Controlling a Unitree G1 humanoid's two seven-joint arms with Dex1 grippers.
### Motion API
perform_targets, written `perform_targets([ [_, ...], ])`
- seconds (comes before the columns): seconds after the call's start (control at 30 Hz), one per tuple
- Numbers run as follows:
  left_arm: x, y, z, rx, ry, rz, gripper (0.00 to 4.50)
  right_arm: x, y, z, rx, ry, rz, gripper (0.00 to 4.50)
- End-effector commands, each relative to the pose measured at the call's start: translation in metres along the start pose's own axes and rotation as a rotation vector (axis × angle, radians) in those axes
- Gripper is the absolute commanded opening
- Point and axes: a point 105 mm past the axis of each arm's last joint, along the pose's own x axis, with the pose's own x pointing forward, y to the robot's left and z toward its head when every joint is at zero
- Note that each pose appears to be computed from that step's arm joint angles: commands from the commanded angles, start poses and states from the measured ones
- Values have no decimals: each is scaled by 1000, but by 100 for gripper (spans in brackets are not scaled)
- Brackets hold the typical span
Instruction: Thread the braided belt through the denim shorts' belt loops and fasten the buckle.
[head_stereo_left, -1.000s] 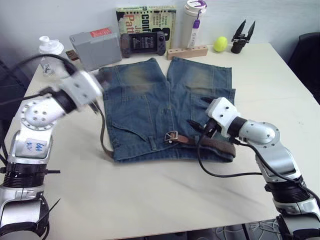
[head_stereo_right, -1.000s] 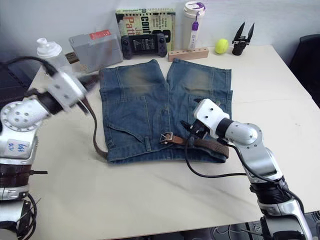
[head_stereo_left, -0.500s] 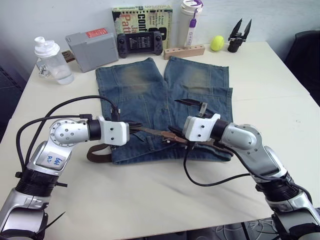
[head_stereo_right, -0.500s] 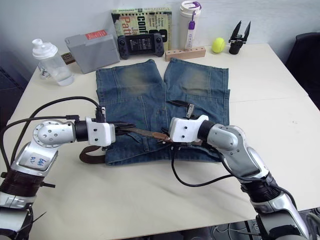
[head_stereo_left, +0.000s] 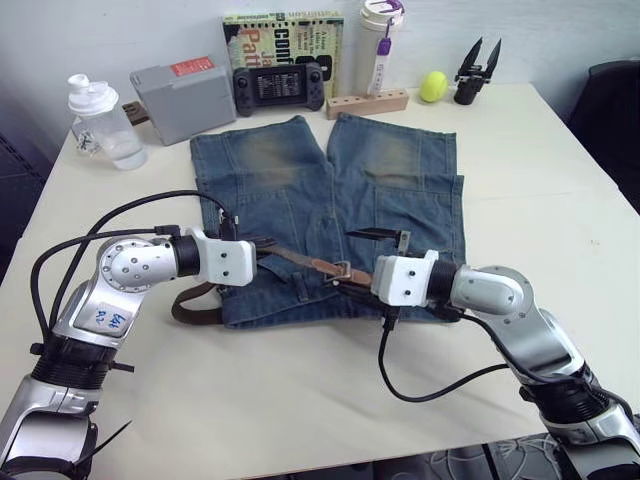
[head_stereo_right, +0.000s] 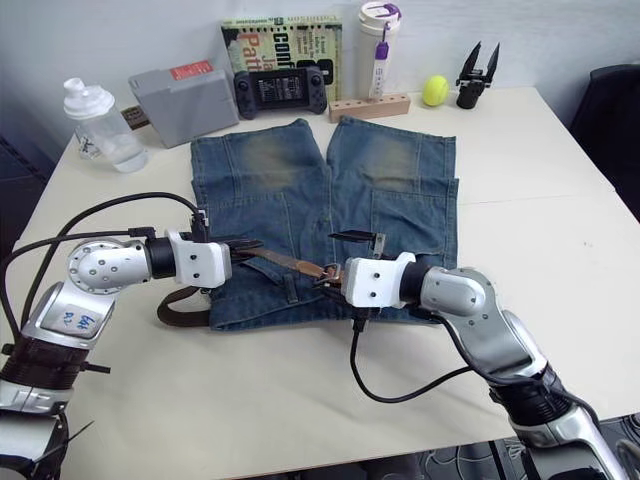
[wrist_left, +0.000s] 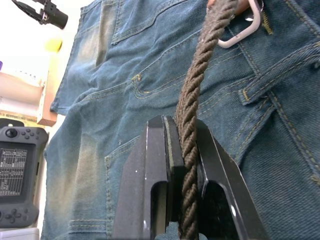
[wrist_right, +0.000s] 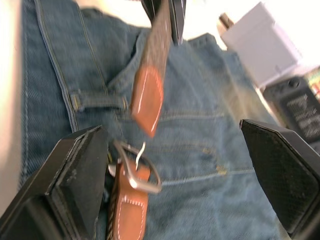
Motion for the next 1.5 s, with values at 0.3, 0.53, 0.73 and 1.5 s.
perform_targets([
  [0.3, 1, 12, 14, 40, -37, 53, 2, 14, -2, 24, -12, -78, -31, 424],
  [0.53, 0, 13, 15, 42, -37, 57, 0, 19, 0, 23, -6, -76, -32, 142],
  [0.73, 0, 11, 19, 37, -50, 63, 0, 20, 0, 21, -7, -68, -34, 1],
  [1.5, -95, -8, 68, -1514, -694, 69, 366, 24, -13, 13, -307, -62, -122, 0],
])
